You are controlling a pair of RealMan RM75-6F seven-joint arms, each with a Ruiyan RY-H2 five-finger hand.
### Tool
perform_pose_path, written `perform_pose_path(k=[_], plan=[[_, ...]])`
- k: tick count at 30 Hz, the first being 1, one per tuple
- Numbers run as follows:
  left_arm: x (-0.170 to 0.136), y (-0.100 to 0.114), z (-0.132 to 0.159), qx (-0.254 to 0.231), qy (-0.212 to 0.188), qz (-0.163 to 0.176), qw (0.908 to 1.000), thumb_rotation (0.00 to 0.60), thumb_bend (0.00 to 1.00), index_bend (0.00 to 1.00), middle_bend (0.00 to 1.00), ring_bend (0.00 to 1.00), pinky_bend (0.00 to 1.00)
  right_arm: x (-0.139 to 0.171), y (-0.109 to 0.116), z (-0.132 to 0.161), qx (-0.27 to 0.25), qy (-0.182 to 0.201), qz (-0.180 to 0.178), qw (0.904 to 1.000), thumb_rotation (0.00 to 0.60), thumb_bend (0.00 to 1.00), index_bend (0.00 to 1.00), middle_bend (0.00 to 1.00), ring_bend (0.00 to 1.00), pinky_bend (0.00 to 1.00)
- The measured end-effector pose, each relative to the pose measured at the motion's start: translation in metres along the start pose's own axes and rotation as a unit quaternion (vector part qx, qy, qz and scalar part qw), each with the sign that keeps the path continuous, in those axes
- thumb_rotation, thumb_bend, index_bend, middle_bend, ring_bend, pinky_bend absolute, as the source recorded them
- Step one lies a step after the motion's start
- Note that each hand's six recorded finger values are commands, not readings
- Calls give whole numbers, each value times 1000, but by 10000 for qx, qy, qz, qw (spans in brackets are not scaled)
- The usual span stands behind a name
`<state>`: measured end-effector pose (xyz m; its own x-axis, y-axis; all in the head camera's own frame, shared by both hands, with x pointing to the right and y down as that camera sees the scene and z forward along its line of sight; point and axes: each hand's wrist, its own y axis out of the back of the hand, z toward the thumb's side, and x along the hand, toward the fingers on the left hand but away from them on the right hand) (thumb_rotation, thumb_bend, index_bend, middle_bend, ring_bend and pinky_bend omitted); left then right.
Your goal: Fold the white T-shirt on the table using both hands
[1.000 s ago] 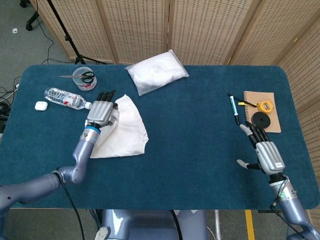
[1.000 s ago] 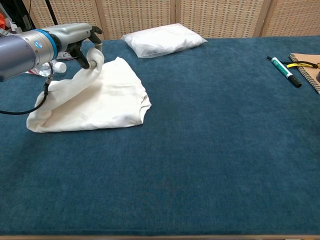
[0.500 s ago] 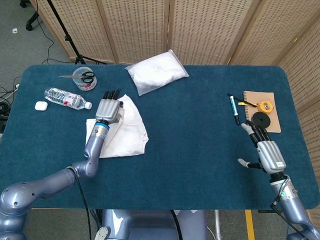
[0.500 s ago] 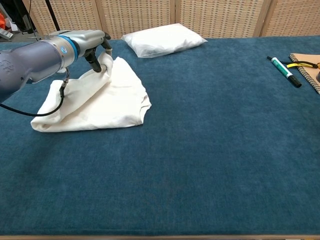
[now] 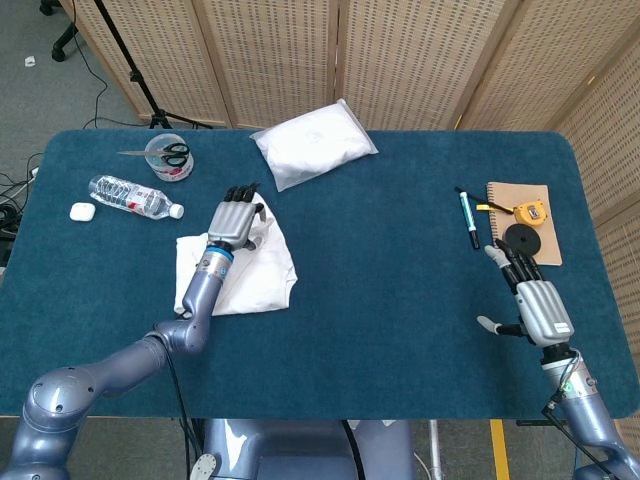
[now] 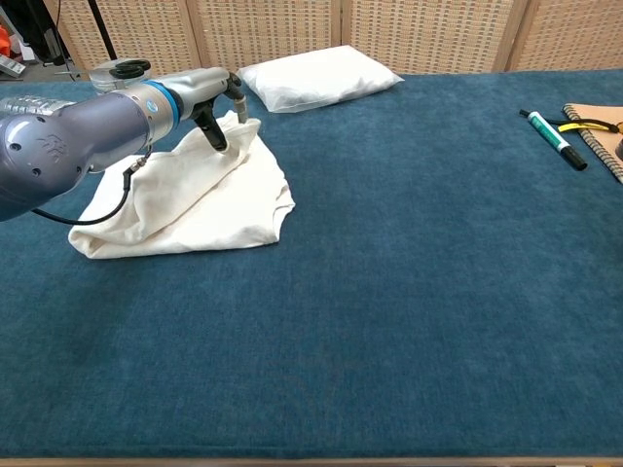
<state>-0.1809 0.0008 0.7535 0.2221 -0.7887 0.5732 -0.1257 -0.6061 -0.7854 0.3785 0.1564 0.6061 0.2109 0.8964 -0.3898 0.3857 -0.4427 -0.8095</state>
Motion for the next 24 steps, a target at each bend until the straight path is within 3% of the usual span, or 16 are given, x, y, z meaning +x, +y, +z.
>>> perform_pose_path(k=[11,13,15,18,24], plan=[[-11,23,-8,-477,-453,234,9976,600,1,0,0,0,0,1,0,2,2,18,0,10000,600,0,0,0,0,0],[-19,31,-17,-428,-582,273,9970,600,35,54,0,0,0,1,0,2,-3,14,2,10000,600,0,0,0,0,0],[-30,40,-29,-324,-752,340,9961,600,116,201,0,0,0,1,-1,2,-3,19,16,10000,600,0,0,0,0,0],[-48,43,-48,-237,-1024,359,9938,600,164,327,0,0,0,2,-3,4,26,35,42,10000,600,0,0,0,0,0],[-92,25,-97,40,-1387,20,9903,600,177,394,0,0,0,1,-8,5,86,21,91,9999,600,0,0,0,0,0]])
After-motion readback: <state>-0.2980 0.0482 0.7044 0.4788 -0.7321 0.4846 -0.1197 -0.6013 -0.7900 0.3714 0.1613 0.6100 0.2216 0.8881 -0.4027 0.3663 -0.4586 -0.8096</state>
